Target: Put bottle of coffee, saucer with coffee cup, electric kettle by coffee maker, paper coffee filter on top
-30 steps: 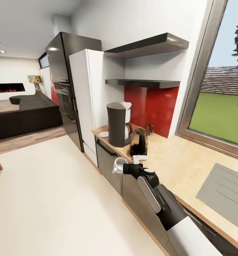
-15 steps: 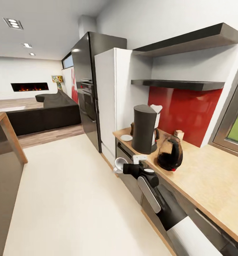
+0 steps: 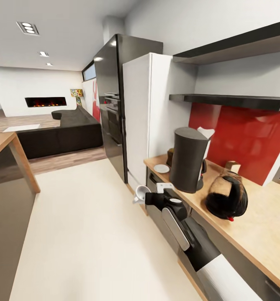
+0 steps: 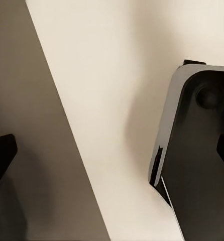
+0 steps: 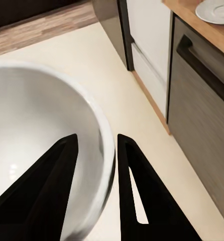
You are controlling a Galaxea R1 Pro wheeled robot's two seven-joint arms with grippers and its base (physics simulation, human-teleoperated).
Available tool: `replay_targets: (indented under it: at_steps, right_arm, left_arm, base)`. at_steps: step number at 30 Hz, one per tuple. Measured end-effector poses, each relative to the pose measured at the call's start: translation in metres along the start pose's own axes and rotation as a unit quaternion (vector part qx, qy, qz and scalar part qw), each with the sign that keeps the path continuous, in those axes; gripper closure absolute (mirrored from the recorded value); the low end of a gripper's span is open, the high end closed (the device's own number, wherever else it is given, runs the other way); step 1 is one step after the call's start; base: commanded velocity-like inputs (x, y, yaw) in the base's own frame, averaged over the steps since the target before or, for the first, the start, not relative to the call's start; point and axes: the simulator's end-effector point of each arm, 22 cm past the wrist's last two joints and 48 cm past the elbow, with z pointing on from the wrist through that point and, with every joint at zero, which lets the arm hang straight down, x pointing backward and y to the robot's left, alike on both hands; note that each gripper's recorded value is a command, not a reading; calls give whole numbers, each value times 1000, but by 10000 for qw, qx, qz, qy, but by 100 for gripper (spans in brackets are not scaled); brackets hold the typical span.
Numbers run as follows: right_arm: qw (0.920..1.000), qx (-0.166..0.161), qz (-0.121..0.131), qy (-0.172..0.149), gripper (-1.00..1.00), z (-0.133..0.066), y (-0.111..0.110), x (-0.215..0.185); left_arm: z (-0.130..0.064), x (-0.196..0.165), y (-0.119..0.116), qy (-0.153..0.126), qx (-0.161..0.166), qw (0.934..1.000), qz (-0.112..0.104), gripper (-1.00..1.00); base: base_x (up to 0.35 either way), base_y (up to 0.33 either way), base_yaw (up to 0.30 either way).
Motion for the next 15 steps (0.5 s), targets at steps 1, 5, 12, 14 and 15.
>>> replay_targets:
  at_steps: [1, 5, 12, 14, 15]
  right_arm:
    - [10000, -2, 1, -3, 100, 0, 0, 0]
    - [10000, -5, 3, -10, 100, 0, 1, -1]
    - [10000, 18, -5, 28, 100, 1, -2, 2]
    - [10000, 11, -3, 16, 100, 1, -1, 1]
    - [10000, 9, -2, 12, 100, 0, -1, 1]
  left_arm:
    - [0, 0, 0, 2, 0, 10000, 1, -100]
    - [0, 0, 0, -5, -3, 10000, -6, -100]
    - [0, 0, 0, -1, -2, 10000, -3, -100]
    - [0, 0, 0, 1, -2, 10000, 0, -100]
    - [0, 0, 0, 0, -2, 10000, 0, -100]
  base:
    - [335, 1, 0]
    - [335, 25, 0]
    - [324, 141, 0]
    - [305, 203, 0]
    - [303, 206, 0]
